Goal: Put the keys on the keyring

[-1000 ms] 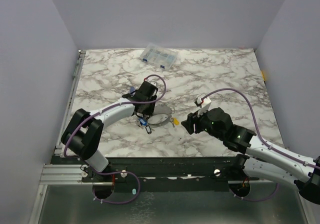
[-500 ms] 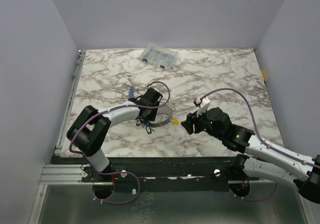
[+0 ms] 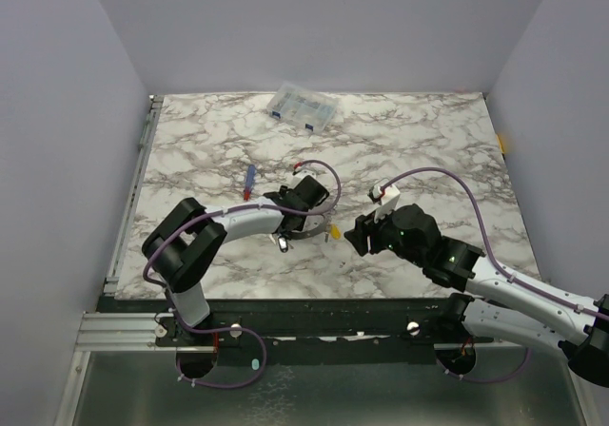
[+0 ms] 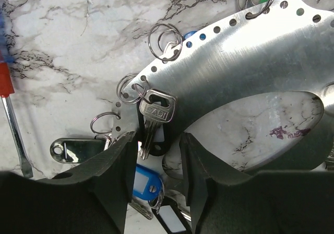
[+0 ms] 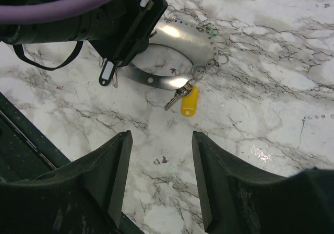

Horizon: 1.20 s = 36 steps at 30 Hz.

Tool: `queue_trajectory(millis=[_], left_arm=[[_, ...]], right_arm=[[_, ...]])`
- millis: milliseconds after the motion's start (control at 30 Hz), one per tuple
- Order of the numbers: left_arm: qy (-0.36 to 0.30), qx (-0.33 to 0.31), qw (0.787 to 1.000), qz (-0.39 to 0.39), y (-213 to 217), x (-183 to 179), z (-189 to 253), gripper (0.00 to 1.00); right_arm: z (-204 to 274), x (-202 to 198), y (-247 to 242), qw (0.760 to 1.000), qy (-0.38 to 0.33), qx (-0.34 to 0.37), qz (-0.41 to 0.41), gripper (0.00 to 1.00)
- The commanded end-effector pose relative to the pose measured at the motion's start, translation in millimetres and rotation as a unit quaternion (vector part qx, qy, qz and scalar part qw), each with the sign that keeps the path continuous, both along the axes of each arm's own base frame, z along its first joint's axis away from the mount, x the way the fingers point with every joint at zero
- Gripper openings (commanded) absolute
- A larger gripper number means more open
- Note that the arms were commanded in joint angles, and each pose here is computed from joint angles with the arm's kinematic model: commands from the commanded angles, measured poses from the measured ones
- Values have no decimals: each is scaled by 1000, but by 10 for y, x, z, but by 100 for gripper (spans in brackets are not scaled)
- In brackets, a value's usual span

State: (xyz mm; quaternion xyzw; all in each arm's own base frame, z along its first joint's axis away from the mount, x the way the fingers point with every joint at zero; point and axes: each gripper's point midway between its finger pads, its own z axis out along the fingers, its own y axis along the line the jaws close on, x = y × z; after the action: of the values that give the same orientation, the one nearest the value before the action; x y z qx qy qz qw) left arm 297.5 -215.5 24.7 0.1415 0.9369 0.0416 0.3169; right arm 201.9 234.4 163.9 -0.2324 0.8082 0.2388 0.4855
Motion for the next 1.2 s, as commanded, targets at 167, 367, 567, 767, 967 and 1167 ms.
queue_trajectory(millis=[167, 367, 567, 767, 967, 1167], left_arm=[[-7, 64, 997, 32, 142, -53, -154, 43], [25, 78, 996, 24, 167, -103, -384, 46], [74, 42, 996, 10, 129, -208, -604, 37], [99, 27, 995, 7, 150, -294, -743, 17], [83, 13, 996, -2, 90, -246, -596, 0], [61, -20, 998, -16, -31, -187, -288, 0]], right_arm=[[102, 6, 25, 1000, -8, 6, 9, 59], [105, 3, 14, 1000, -9, 4, 9, 59], [109, -5, -2, 1000, -8, 2, 8, 59], [108, -3, -16, 1000, -10, 3, 5, 59], [107, 2, 0, 1000, -8, 2, 7, 59], [120, 13, 19, 1000, -8, 3, 7, 59]])
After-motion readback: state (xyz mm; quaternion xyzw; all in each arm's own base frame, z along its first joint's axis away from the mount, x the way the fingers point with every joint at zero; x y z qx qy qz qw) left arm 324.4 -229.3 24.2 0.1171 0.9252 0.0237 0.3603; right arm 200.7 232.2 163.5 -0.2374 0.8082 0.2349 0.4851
